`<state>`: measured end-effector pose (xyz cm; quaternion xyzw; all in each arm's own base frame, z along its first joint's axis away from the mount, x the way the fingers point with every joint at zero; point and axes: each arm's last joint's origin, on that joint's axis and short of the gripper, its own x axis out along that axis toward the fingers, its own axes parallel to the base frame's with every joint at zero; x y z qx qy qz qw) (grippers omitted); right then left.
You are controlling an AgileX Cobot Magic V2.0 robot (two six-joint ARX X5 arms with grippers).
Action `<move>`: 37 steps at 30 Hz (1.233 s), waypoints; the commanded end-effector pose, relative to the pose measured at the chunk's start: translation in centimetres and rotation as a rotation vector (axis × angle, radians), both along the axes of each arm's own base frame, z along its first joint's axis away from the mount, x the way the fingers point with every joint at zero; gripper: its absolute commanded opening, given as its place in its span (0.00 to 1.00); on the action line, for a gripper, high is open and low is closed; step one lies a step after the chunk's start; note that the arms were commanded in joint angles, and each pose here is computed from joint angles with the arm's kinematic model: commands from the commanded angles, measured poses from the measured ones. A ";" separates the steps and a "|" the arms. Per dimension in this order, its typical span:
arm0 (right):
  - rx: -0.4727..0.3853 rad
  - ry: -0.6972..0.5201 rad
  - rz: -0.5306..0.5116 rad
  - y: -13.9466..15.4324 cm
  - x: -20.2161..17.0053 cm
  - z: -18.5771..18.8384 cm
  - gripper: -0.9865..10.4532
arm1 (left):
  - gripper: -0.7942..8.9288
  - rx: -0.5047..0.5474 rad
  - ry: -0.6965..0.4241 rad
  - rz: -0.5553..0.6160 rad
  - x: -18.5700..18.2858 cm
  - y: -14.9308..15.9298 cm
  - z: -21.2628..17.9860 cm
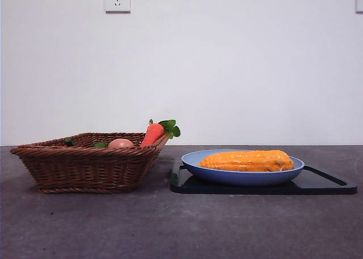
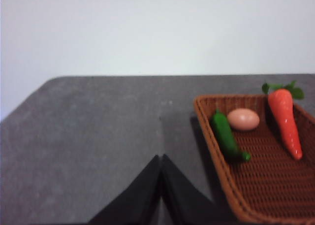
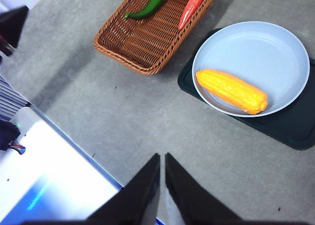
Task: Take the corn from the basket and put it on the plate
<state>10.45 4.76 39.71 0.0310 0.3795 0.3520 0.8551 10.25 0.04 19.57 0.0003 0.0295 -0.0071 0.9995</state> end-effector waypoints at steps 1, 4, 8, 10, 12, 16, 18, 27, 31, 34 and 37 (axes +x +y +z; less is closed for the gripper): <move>0.002 -0.026 0.012 0.1 0.1 0.5 0.09 | 0.09 -0.019 0.000 0.006 -0.1 0.0 -0.9; 0.002 -0.026 0.012 0.1 0.1 0.5 0.09 | 0.09 -0.018 0.001 0.007 -0.2 0.0 -1.8; 0.002 -0.026 0.012 0.1 0.1 0.5 0.09 | 0.09 -0.022 0.002 0.007 -0.3 0.0 -2.8; 0.002 -0.026 0.012 0.1 0.1 0.5 0.09 | 0.09 -0.022 0.000 0.007 -0.4 0.0 -3.2; 0.002 -0.026 0.012 0.1 0.1 0.5 0.09 | 0.09 -0.023 -0.002 0.007 -0.4 0.0 -3.6; 0.002 -0.026 0.012 0.1 0.1 0.5 0.09 | 0.09 -0.025 0.043 0.008 -0.5 0.0 -4.1; 0.002 -0.026 0.012 0.1 0.1 0.5 0.09 | 0.09 -0.026 0.080 0.008 -0.6 0.0 -4.5; 0.002 -0.027 0.012 0.1 0.1 0.5 0.09 | 0.09 -0.027 0.126 0.008 -0.6 0.0 -4.9; 0.002 -0.027 0.012 0.1 0.1 0.5 0.09 | 0.09 -0.027 0.126 0.008 -0.6 0.0 -4.9; 0.002 -0.027 0.012 0.1 0.1 0.5 0.09 | 0.09 -0.027 0.126 0.008 -0.6 0.0 -4.9; 0.002 -0.027 0.012 0.1 0.1 0.5 0.09 | 0.09 -0.027 0.126 0.008 -0.6 0.0 -4.9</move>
